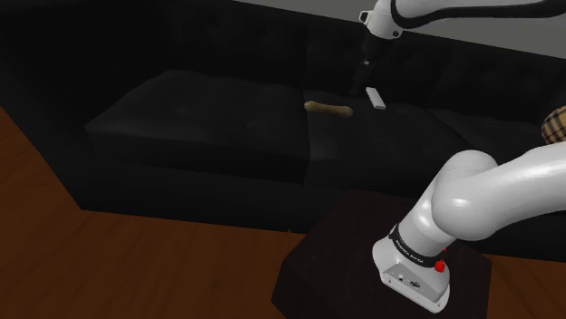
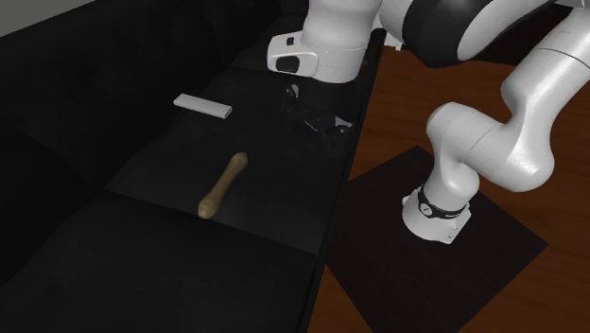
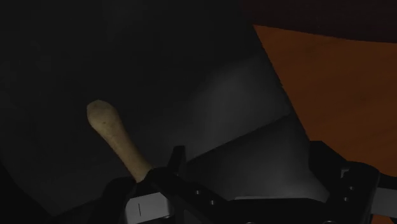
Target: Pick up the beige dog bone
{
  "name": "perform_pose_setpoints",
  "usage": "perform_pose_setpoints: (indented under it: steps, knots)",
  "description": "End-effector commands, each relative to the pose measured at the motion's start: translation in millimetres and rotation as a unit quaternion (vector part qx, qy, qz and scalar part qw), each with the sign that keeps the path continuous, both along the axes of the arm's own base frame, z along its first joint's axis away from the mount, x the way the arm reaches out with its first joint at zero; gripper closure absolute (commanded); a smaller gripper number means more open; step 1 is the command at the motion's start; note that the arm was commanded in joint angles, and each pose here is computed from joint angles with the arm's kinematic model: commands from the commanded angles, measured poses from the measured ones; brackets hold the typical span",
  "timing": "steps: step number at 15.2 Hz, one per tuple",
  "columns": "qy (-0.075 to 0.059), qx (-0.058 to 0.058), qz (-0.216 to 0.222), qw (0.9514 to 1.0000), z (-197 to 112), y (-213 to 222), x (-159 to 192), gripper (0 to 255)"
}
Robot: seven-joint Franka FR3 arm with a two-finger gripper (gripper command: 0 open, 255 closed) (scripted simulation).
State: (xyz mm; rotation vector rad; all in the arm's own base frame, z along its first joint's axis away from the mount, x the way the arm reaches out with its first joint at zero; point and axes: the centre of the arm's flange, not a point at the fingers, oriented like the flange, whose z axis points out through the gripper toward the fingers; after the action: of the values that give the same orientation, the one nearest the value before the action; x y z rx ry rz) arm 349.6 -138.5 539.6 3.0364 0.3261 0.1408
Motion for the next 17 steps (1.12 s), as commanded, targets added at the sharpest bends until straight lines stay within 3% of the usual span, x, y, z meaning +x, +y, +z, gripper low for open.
perform_pose_setpoints:
  steps: [1,9,17]
  knots:
    - [0.0,0.0,0.024,0.9997,-16,-22,12,0]
    - [0.003,0.005,0.113,0.9935,-74,-96,65,0]
    - [0.007,0.009,0.202,0.9794,-132,-159,130,0]
